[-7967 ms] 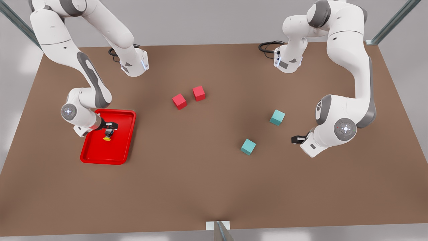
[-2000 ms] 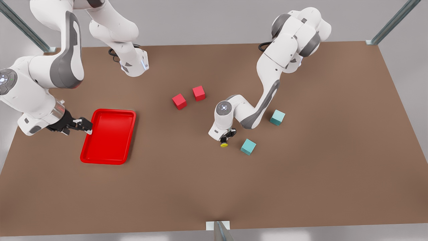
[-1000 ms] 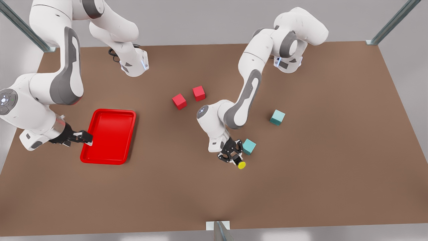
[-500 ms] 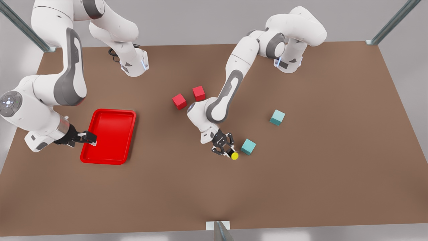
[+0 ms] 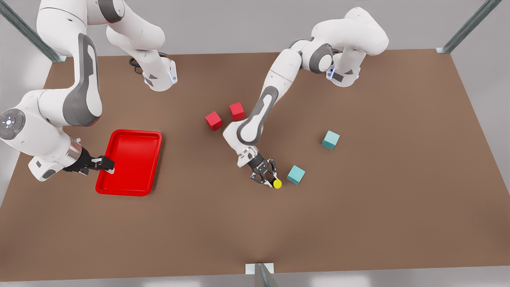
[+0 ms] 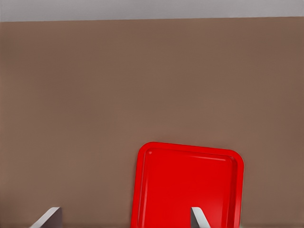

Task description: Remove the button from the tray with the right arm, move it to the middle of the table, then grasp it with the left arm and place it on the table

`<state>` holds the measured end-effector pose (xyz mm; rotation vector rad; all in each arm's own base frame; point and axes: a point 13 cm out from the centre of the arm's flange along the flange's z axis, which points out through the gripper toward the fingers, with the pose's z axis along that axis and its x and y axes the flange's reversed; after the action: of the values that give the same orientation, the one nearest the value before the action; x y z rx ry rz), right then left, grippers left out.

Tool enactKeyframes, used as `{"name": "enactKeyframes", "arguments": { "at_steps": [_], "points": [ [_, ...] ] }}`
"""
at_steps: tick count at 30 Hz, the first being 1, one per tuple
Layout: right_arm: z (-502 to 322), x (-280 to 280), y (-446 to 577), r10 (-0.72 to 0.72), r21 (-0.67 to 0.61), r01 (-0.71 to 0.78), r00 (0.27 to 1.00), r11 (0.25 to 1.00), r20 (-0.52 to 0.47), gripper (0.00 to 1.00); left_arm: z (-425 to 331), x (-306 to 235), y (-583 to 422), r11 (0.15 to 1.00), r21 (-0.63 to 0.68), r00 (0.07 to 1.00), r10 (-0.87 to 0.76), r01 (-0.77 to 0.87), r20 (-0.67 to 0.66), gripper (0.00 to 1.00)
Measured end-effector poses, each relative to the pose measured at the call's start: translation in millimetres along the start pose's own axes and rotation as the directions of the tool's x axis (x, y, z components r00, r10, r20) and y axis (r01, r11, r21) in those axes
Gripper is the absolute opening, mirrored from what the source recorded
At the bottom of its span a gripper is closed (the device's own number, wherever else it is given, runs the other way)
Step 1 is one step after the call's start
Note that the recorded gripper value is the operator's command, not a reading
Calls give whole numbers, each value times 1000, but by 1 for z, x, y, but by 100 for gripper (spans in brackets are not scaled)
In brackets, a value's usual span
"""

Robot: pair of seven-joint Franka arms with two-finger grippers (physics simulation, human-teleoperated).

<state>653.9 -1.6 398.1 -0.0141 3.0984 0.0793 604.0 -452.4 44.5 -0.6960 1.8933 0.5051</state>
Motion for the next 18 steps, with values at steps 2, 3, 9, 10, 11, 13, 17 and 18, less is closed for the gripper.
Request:
{"name": "enactKeyframes", "arguments": {
  "at_steps": [2,3,9,10,11,13,17,18],
  "points": [
    [1,0,0,0,0,0,1000,1000,-1,100,1,1,3,1000,-4,1000,-7,7,24,38],
    [1,0,0,0,0,0,1000,1000,-1,100,1,0,4,1000,-7,999,-14,14,34,38],
    [5,0,1,-2,-1,2,1000,1000,-7,100,-7,-3,7,999,-13,996,-49,50,68,38],
    [5,0,1,-2,-1,2,1000,1000,-8,100,-8,-3,7,998,-13,996,-54,56,72,38],
    [5,0,1,-2,-1,2,1000,1000,-9,100,-8,-4,8,998,-13,995,-59,60,75,38],
    [5,0,1,-3,-1,3,1000,1000,-9,100,-11,-3,9,998,-13,995,-68,69,80,38],
    [5,0,3,-6,-1,6,1000,1000,-9,100,-10,1,11,997,-16,993,-78,79,88,38],
    [5,0,3,-6,-1,6,1000,1000,-10,100,-11,3,12,997,-16,993,-79,80,90,38]
  ]
}}
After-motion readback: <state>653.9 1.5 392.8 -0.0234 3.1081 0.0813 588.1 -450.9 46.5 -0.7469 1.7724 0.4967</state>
